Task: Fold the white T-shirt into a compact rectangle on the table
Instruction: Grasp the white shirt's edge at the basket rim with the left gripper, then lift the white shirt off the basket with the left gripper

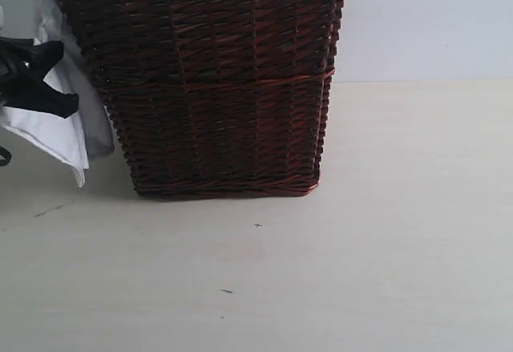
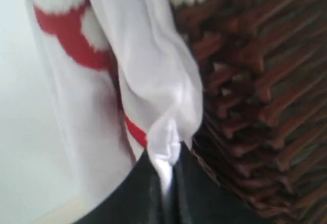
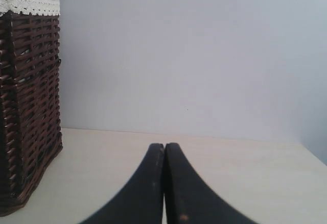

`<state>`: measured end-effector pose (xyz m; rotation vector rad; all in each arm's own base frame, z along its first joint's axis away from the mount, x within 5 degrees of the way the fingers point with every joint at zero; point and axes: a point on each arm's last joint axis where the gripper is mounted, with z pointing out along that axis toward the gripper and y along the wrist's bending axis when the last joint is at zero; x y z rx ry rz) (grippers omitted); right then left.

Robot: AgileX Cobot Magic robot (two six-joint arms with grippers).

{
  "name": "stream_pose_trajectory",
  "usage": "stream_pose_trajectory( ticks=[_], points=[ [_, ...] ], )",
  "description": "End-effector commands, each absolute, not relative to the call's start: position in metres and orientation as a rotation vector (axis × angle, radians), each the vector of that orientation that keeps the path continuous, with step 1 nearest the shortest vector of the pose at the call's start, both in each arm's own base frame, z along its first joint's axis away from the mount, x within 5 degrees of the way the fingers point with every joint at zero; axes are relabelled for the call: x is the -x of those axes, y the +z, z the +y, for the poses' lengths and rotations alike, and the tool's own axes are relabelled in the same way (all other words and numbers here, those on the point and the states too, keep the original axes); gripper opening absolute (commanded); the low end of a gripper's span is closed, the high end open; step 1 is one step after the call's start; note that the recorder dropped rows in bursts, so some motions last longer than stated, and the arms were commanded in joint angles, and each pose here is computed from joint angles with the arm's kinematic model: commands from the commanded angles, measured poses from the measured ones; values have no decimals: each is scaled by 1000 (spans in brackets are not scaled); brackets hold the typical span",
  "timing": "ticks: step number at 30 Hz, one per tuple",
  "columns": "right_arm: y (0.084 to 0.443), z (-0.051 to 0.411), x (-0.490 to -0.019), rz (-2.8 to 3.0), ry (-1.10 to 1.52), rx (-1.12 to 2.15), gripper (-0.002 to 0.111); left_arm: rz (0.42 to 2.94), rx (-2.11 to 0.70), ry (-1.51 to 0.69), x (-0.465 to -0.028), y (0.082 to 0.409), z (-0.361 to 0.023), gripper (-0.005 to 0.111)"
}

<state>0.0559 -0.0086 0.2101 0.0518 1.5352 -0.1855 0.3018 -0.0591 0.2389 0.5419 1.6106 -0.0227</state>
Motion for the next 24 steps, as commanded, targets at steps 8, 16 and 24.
stream_pose_trajectory(
  ticks=[8, 16, 24],
  points=[
    [210, -9, -56, 1525, -190, -54, 0, 1109, -418, 59, -273, 382, -54, 0],
    [210, -9, -56, 1525, -190, -54, 0, 866, -374, 108, -247, 463, -50, 0],
    [210, -9, -56, 1525, -190, -54, 0, 692, -324, 117, -226, 528, -46, 0]
  ],
)
